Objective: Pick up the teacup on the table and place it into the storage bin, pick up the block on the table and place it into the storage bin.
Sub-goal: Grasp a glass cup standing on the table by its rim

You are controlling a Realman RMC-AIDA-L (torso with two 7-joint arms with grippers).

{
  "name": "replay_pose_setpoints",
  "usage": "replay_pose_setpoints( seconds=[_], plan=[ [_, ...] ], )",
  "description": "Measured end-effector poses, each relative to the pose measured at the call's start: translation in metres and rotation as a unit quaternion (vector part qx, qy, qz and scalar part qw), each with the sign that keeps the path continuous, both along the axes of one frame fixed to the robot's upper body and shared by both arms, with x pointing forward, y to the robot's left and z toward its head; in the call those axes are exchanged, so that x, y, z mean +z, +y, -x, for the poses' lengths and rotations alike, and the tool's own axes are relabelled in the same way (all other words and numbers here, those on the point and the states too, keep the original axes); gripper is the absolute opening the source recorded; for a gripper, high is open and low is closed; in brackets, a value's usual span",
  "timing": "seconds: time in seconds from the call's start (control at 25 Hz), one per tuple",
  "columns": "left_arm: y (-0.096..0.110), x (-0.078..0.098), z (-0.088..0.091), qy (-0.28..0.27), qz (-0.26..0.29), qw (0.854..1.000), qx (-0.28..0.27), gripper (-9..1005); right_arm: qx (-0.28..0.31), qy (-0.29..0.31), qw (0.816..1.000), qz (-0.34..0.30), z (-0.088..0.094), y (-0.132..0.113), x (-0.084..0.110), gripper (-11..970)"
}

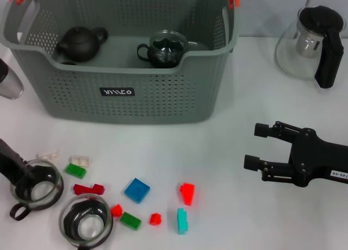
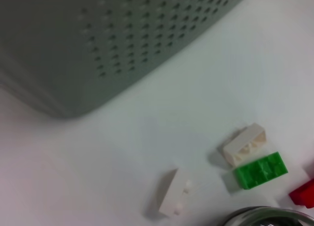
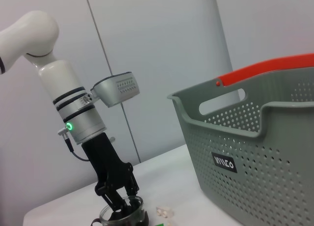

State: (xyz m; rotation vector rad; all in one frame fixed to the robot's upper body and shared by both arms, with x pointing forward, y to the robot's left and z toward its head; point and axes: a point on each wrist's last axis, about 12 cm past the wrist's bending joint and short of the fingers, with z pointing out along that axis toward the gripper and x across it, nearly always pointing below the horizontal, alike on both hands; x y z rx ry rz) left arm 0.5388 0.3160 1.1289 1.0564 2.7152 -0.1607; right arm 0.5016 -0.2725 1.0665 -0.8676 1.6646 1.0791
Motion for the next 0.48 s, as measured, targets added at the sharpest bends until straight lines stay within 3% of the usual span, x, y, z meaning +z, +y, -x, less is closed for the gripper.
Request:
replay_pose_setpoints(
  seconds=[0.12, 0.48],
  plan=[
    [-0.0001, 0.001, -0.0009, -0.001, 0.0, 1.0, 0.003, 417, -0.001, 0.0, 1.0, -0.001, 0.0, -0.0001, -0.0001, 926],
    [0.0017, 0.0036, -0.0017, -0.006, -0.002, 1.0, 0.007, 105, -0.006, 0.001, 1.0, 0.0, -0.0004, -0.0009, -0.0008, 926]
  ],
)
